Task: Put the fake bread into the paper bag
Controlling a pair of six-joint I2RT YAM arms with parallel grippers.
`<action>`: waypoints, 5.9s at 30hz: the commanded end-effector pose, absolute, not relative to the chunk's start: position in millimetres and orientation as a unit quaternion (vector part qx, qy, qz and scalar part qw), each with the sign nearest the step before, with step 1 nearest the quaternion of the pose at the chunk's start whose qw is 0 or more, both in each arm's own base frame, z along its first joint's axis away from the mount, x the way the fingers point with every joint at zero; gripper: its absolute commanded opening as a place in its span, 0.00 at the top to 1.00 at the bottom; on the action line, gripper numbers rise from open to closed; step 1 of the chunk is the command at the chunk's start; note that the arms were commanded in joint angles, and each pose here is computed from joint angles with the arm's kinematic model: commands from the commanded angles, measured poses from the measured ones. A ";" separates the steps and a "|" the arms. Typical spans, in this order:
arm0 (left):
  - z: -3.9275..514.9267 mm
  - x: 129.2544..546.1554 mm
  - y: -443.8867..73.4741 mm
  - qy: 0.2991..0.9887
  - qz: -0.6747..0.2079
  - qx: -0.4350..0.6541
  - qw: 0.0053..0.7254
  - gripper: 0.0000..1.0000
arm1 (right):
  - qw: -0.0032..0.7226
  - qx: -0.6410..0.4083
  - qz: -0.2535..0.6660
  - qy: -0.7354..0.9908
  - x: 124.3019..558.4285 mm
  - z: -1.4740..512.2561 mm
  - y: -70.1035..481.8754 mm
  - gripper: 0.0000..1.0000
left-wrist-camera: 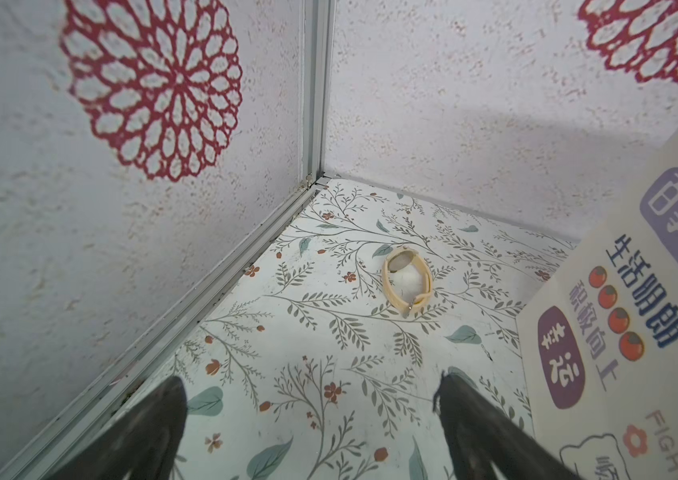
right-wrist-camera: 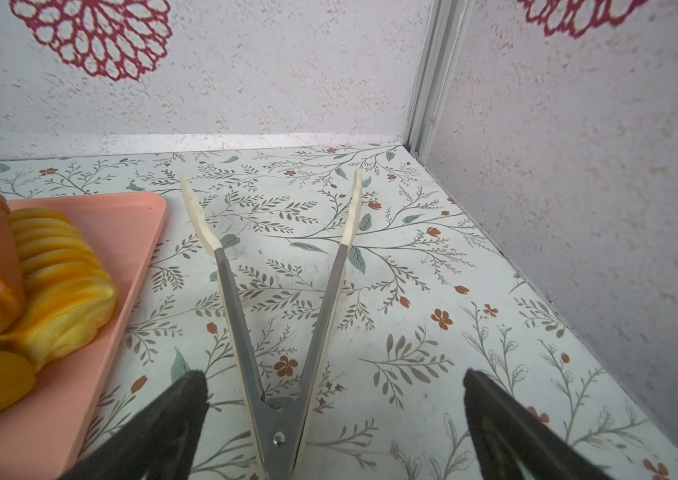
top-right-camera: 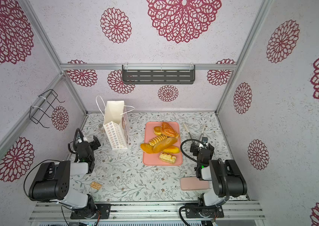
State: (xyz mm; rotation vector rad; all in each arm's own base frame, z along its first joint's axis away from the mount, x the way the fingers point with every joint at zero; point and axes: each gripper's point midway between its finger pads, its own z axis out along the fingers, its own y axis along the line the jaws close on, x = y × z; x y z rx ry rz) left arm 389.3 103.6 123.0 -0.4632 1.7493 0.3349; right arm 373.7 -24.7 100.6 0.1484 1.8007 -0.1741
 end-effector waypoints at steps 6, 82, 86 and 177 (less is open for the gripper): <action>123.7 391.4 101.2 0.758 0.147 -0.190 0.606 0.03 | 0.634 0.061 -0.071 0.768 376.5 113.7 -23.4 0.01; 123.8 390.4 100.3 0.757 0.148 -0.190 0.607 0.03 | 0.634 0.061 -0.070 0.767 377.0 114.0 -23.1 0.01; 123.8 391.6 100.5 0.758 0.148 -0.190 0.606 0.03 | 0.634 0.062 -0.070 0.767 377.2 114.1 -23.1 0.01; 254.9 260.5 -135.1 0.829 -0.206 -0.190 0.485 0.05 | 0.206 0.137 -0.024 0.969 461.0 34.5 -9.4 0.04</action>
